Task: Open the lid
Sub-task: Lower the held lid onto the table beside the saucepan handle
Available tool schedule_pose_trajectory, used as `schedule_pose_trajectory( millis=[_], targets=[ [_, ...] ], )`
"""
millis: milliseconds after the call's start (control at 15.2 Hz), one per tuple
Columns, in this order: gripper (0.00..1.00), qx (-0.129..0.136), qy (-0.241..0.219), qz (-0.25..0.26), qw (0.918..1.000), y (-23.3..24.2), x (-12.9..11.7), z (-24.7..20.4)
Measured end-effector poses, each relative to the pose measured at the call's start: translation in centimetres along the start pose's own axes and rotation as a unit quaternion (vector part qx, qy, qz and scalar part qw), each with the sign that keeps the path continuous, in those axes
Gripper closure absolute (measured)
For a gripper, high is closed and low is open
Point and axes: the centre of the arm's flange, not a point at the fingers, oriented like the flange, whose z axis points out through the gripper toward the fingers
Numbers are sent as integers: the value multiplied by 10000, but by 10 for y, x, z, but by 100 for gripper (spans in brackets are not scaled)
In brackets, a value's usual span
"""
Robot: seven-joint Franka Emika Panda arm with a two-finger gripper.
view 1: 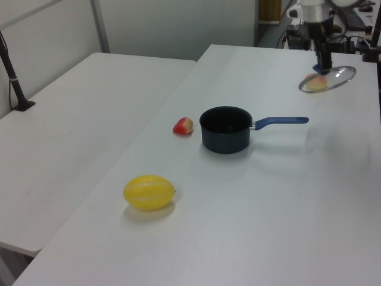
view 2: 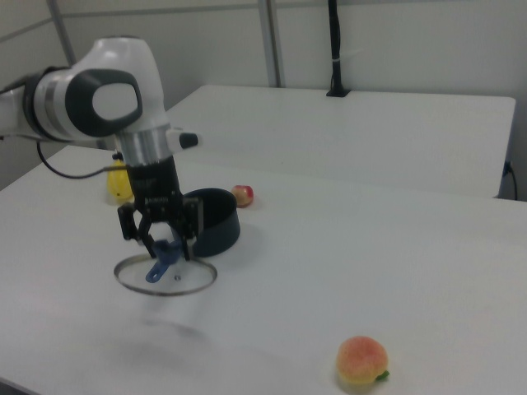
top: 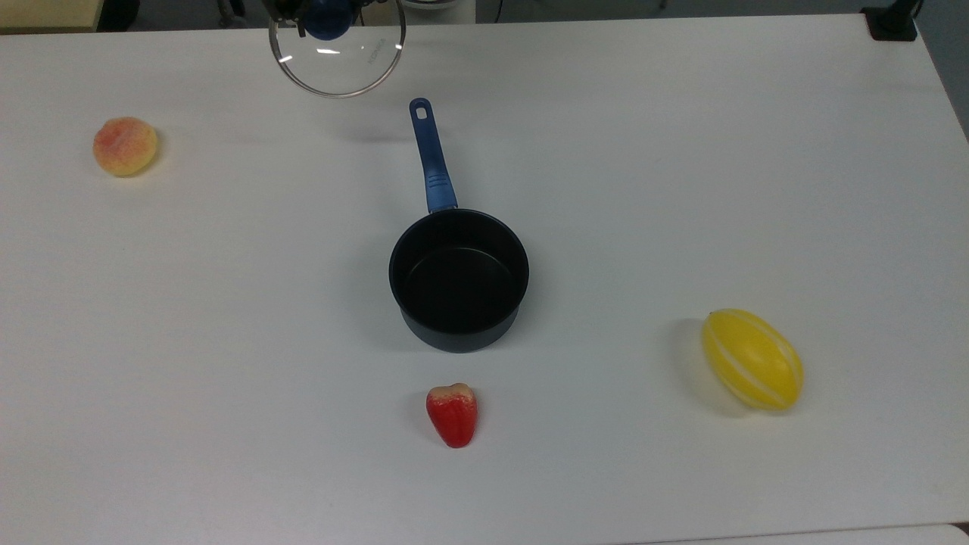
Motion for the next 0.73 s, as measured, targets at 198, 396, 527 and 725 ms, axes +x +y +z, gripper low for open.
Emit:
schedule_pose_trajectory(
  millis=[198,396,527,725],
  targets=[
    [38,-120,-117,-12,9999,8,-4,36],
    [38,-146,108,56,9998,22,-7,76],
    [38,-224,290,26,9993,22,-5,94],
    [38,-325,641,-27,9974,14,2,120]
  ],
)
